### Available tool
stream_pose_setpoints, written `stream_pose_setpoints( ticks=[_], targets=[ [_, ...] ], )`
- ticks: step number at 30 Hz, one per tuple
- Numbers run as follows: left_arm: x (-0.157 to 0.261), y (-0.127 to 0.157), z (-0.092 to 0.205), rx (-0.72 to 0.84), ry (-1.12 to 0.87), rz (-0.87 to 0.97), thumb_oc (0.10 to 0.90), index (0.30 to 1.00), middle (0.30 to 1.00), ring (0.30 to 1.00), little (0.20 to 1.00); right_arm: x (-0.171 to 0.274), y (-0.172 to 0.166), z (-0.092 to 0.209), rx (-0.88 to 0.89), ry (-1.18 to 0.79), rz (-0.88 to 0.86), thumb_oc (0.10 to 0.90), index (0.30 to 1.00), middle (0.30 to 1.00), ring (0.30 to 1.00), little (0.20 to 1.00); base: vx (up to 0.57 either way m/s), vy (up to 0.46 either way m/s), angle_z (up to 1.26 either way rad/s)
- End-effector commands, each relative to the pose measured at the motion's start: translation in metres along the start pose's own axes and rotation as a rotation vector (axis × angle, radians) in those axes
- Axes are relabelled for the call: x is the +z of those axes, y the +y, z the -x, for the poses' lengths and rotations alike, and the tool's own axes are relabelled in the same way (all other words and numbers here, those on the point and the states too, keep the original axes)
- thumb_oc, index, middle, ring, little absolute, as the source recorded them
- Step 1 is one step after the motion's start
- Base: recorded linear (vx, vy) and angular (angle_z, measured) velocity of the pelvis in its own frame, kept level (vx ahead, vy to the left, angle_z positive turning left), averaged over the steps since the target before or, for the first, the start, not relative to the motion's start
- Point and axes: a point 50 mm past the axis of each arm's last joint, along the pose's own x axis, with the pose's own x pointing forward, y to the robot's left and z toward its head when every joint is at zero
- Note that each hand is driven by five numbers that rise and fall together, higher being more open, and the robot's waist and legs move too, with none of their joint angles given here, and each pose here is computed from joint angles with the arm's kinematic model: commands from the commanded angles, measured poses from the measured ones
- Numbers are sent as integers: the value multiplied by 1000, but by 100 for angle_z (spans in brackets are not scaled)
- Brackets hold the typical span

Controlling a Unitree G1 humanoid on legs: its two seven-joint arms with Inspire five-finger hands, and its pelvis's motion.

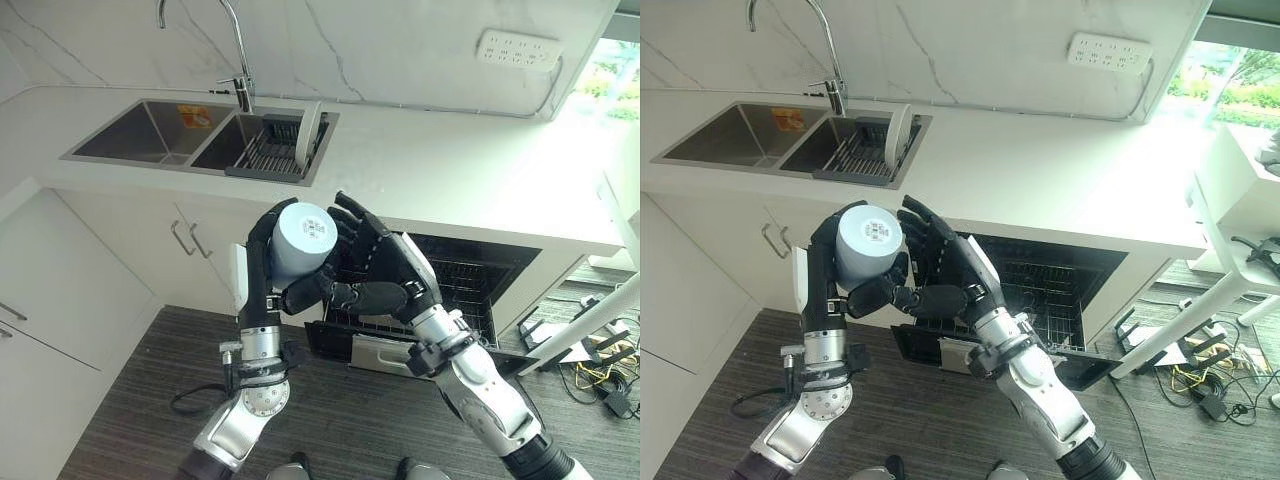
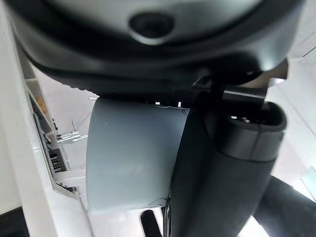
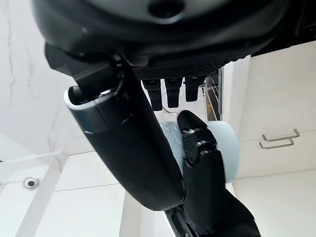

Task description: Place the dishes in the dishwasher.

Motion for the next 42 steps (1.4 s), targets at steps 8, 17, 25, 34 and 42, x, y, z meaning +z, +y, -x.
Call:
stream_pose_setpoints(
  ticks=[8,17,25,34,42],
  targets=[
    [46,-13,-22,0,-313,111,400,300,300,300,300,54,18,-32,102,-289,-61,800,900,900,900,900,0,-1,0],
    [46,-18,-19,-5,-312,108,400,300,300,300,300,56,24,-42,98,-287,-66,800,900,900,900,900,3,-4,1],
    [46,-18,-18,13,-321,95,400,300,300,300,300,52,26,-44,84,-265,-79,800,900,900,900,900,0,0,0],
    [45,-17,-17,34,-328,80,400,300,300,300,300,46,27,-43,82,-249,-73,599,599,599,599,599,0,0,0],
    [44,-16,-18,55,-325,60,400,300,300,300,300,46,28,-43,84,-256,-64,400,300,300,300,300,0,0,0]
  ],
)
